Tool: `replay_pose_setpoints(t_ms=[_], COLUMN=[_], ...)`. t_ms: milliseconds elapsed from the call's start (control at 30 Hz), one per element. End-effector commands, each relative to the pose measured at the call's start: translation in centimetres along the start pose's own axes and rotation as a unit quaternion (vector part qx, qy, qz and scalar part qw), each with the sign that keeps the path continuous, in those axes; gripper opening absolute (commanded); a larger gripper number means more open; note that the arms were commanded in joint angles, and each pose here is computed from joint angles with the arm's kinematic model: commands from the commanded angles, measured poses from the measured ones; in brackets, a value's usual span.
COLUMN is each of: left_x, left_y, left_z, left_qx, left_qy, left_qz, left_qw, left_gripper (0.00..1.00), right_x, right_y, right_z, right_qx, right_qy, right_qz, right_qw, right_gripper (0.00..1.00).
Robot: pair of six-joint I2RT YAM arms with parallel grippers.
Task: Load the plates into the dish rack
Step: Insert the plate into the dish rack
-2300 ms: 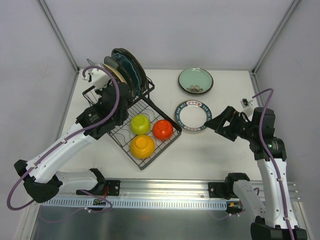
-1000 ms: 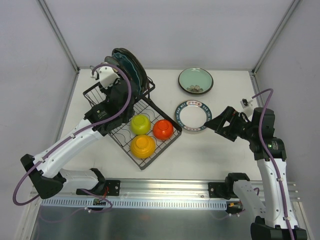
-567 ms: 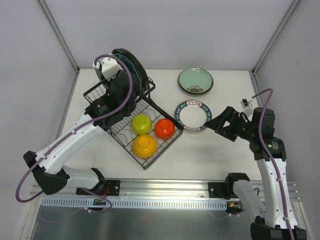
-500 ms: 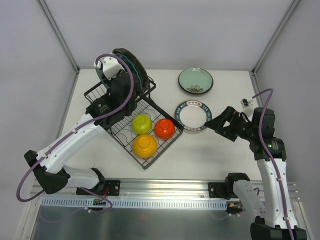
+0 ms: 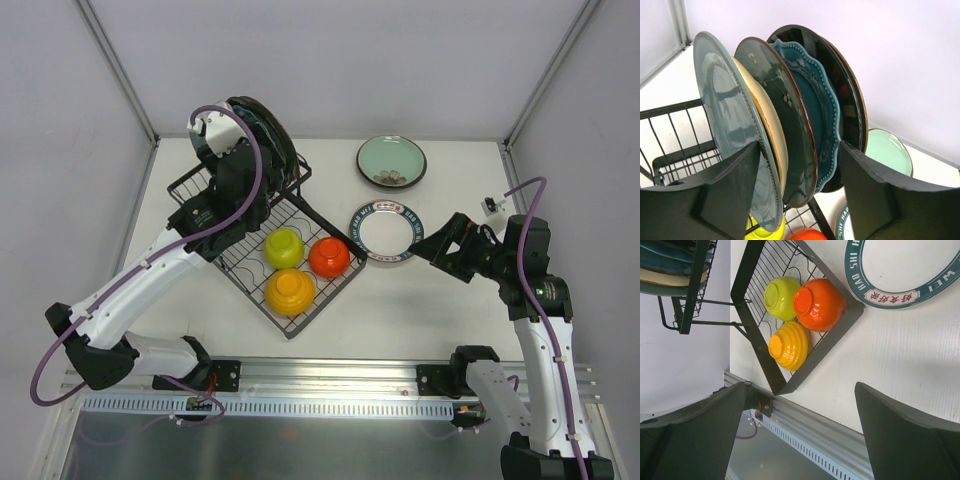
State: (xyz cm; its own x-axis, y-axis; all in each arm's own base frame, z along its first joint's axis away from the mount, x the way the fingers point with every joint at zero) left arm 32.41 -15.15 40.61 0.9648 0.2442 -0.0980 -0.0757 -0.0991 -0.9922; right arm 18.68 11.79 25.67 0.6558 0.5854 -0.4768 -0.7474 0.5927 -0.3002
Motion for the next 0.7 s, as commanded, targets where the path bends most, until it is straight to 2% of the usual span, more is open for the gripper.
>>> replay_pose_setpoints(t_ms=[0, 367, 667], left_x=[-1.1, -1.7, -2.9], left_y=[-2.4, -1.1, -0.9], left_z=[-0.1, 0.7, 0.5], left_qx=[-0.046, -0.027, 0.016], left_qy=[0.034, 0.05, 0.108], left_qz=[-0.021, -0.015, -0.013], left_qw=[0.998, 0.998, 0.994], left_gripper=[0.67, 0.79, 0.89], right_x=[-0.4, -0.4, 0.1], right_y=[-0.5, -0.6, -1.1], right_z=[0.8, 0.8, -0.2], right_qx=[-0.018, -0.017, -0.016], right_qy=[-0.015, -0.013, 0.008], right_qz=[-0.014, -0.015, -0.025], right_qw=[1.0, 1.0, 1.0], right_gripper=[0.95, 0.95, 0.95])
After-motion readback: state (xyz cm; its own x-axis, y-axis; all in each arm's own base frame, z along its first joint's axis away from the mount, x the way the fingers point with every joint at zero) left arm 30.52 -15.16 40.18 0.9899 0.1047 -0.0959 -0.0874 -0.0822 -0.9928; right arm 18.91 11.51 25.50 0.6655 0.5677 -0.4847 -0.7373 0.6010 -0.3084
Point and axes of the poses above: each gripper's point midway between its finger pads, its own x axis out along the fingers, its own z axis along the line the jaws close on, y = z × x, the point moved 1 cm from there along -x, back along the fingers, and after that the axes turned 14 degrees about x, right-handed, at the moved point
